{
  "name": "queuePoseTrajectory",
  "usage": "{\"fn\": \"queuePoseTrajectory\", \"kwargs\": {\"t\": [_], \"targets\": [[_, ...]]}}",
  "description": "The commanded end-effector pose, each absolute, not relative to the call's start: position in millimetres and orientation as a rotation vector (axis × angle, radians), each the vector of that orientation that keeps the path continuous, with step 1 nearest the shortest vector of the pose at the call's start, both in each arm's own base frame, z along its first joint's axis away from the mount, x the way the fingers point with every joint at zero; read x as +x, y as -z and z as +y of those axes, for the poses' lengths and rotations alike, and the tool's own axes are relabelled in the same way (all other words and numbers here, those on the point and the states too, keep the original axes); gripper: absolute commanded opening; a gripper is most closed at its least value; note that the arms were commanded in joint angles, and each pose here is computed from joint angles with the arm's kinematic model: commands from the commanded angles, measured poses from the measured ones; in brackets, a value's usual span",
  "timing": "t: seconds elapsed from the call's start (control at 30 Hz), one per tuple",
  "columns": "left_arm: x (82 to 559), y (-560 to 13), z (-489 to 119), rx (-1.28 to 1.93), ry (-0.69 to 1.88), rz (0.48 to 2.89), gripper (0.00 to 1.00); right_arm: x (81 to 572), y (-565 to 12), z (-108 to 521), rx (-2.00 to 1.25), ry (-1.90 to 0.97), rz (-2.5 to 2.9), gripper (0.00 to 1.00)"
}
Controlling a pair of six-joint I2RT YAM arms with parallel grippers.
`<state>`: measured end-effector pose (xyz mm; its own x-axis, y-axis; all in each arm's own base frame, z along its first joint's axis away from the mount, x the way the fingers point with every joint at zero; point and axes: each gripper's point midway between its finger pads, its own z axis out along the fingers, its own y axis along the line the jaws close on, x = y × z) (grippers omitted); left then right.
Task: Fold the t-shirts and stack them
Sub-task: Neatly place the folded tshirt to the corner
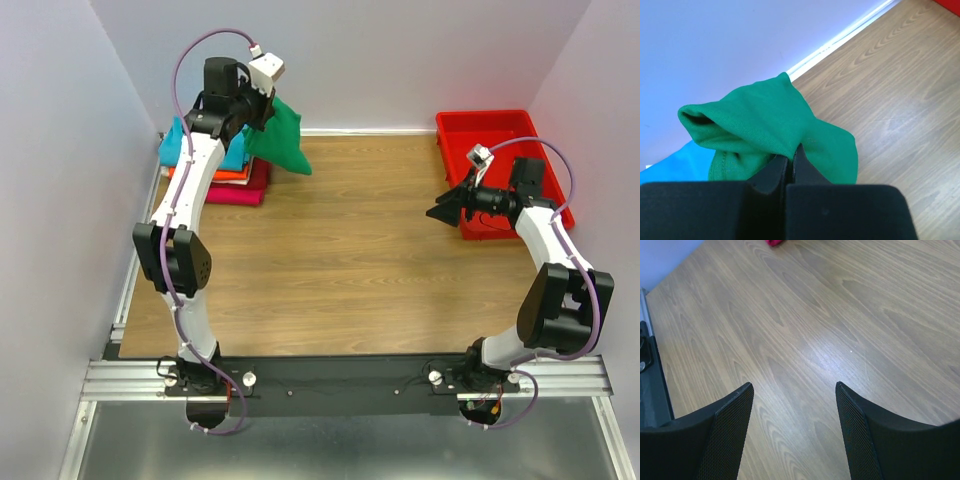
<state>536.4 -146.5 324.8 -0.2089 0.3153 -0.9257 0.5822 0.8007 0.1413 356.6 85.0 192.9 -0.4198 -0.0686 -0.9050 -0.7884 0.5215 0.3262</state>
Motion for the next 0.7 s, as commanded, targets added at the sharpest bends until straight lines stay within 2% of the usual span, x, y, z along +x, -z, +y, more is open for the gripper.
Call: {"fn": "queuePoseTrajectory", "kwargs": {"t": [0.0,0.67], "targets": [[549.1,-326.2,-140.7,0.709,0.25,1.803,0.0,347.6,-191.3,88.6,-0.699,-1.04,1.836,0.73],[577.7,-346.0,-145.3,0.719,0.336,1.697,0.0,348.5,-184.3,88.0,-0.691,-1.053,1.855,0.73]]}}
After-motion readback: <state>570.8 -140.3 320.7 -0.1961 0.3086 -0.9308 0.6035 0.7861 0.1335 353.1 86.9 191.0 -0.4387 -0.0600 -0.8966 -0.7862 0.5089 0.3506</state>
